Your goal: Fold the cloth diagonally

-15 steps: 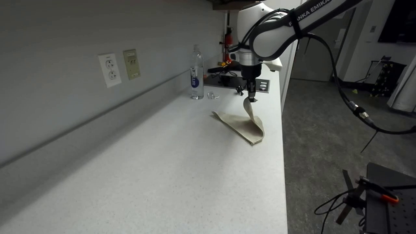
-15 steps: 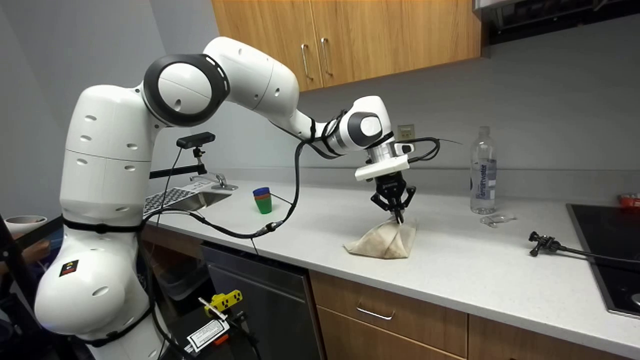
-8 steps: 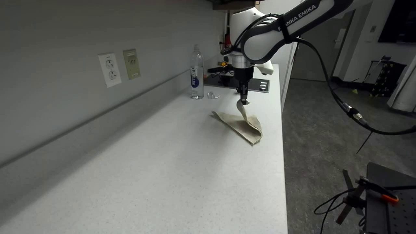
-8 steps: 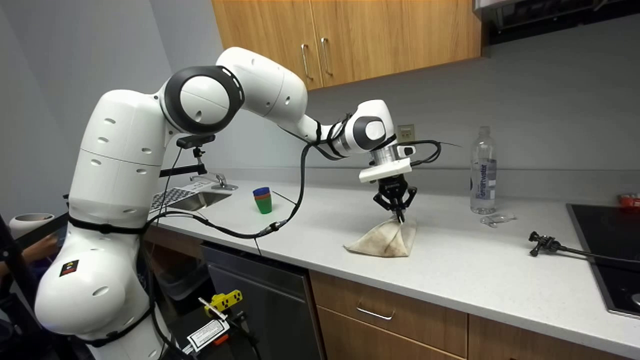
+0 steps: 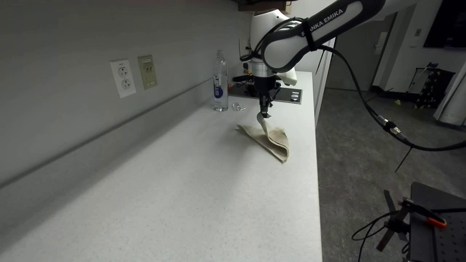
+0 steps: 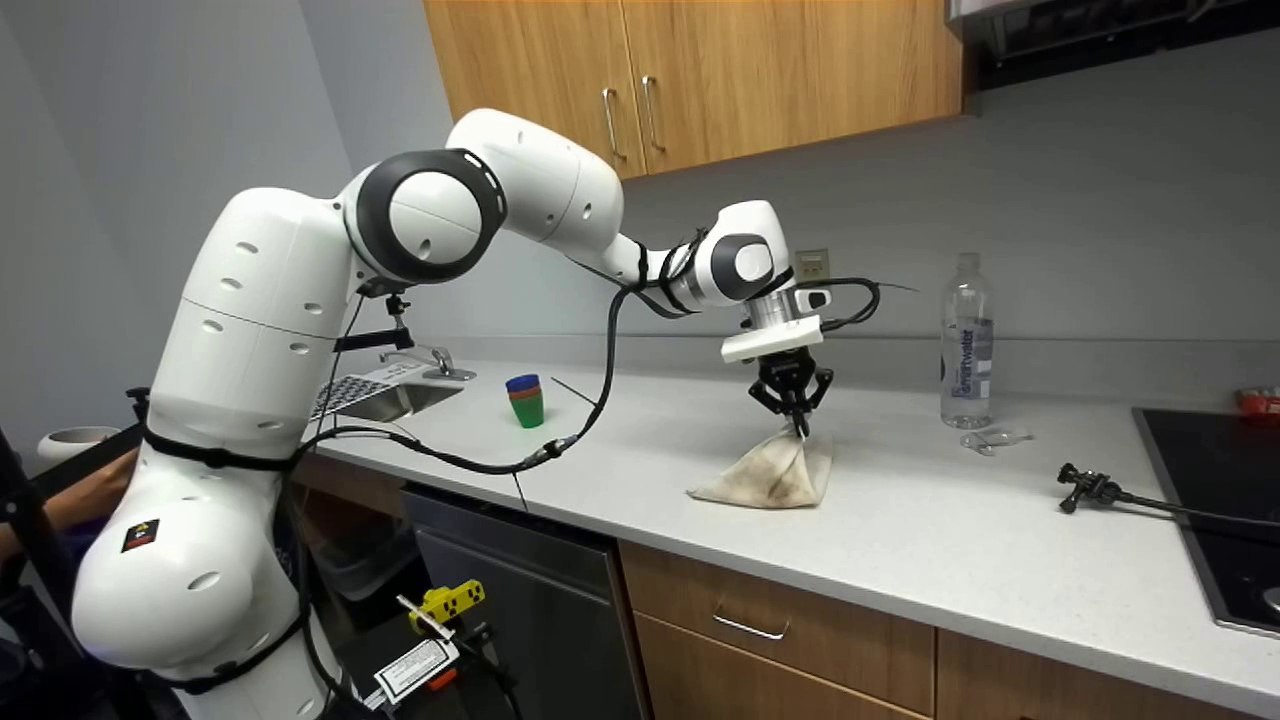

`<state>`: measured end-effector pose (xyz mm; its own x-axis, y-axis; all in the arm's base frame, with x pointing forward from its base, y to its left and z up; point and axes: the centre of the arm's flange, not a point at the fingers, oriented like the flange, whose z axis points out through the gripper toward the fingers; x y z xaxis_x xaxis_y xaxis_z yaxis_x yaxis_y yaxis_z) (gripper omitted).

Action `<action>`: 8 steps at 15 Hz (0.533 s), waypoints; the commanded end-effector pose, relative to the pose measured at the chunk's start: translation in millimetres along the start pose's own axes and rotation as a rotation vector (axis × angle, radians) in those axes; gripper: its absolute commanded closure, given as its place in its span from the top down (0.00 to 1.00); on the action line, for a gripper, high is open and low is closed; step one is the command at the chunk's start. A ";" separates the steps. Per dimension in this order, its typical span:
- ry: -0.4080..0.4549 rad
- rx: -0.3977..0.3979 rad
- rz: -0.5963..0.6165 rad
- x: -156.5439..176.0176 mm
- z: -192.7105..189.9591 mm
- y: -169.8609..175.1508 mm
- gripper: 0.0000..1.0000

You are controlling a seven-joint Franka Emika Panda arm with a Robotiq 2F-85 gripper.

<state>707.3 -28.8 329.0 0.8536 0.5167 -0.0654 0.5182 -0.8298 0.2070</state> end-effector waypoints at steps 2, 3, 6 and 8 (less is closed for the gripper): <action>0.023 0.003 0.037 20.1 -1.3 8.7 0.28; 0.023 0.001 0.041 21.1 -1.1 9.1 0.30; 0.035 -0.013 0.042 21.4 -3.8 8.5 0.52; 0.037 -0.019 0.039 18.8 -8.5 6.1 0.67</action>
<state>720.4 -26.7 329.8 0.8664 0.4977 -0.0403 0.4937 -0.8420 0.2175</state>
